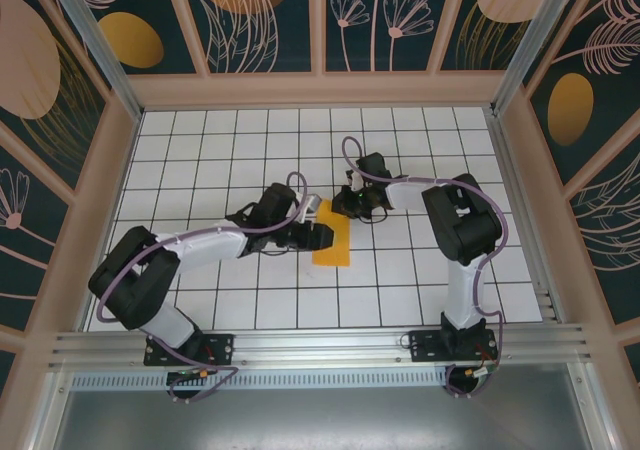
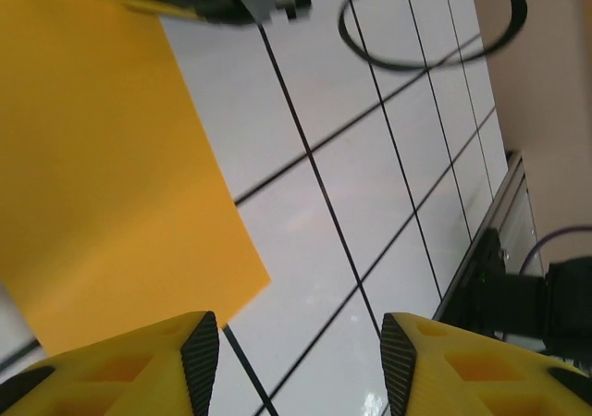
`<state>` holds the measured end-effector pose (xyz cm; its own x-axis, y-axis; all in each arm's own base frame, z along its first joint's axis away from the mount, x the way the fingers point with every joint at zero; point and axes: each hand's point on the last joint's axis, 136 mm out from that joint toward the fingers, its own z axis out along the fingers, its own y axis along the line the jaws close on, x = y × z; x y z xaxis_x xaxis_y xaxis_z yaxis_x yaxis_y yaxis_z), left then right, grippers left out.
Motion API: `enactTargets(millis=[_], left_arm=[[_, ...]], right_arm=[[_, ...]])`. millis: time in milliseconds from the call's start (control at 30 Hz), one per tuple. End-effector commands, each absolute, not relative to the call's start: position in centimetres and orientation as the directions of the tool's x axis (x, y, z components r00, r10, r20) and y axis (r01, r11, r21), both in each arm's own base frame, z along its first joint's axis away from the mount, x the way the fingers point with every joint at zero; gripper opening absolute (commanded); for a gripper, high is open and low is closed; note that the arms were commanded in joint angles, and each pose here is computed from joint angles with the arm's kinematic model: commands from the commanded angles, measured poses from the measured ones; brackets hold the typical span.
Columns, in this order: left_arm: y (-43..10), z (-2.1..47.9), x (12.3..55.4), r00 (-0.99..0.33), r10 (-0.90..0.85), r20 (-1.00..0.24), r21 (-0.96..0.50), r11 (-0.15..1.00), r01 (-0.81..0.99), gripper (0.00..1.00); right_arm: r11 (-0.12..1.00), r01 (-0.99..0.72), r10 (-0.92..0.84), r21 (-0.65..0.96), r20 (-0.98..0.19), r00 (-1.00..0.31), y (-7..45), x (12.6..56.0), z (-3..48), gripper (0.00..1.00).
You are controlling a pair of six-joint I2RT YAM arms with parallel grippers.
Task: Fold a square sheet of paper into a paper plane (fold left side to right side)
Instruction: First fold the square sheet of paper in half at the center of the table, then hold the square sheet of paper at the center of the table.
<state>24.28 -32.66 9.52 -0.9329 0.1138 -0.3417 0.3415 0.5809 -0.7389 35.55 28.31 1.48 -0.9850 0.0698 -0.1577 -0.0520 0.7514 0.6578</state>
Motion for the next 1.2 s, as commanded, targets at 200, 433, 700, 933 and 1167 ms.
enactTargets(millis=[200, 433, 700, 933, 1167], left_arm=[[-34.0, 6.2, 25.0, -0.946, 0.163, -0.280, -0.752, 0.575, 0.322, 0.52], [-33.3, 3.6, 24.2, -0.962, 0.161, -0.221, -0.747, 0.606, 0.273, 0.52], [-32.3, 1.5, 23.2, -0.971, 0.161, -0.174, -0.732, 0.639, 0.237, 0.52], [-32.0, 0.8, 22.8, -0.976, 0.149, -0.156, -0.728, 0.650, 0.216, 0.52], [-32.0, 1.0, 23.0, -0.977, 0.145, -0.158, -0.728, 0.652, 0.214, 0.52]], right_arm=[[0.844, 0.002, 0.024, 0.536, -0.034, -0.999, 27.0, 31.8, -3.7, 0.12], [0.834, -0.021, 0.015, 0.551, -0.061, -0.998, 27.6, 32.4, -2.7, 0.13], [0.811, -0.086, 0.008, 0.579, -0.159, -0.987, 28.7, 35.1, 1.8, 0.17], [0.808, -0.127, 0.030, 0.575, -0.255, -0.966, 27.7, 36.5, 7.2, 0.31], [0.795, -0.110, 0.042, 0.597, -0.235, -0.971, 25.4, 32.2, 9.2, 0.16]])
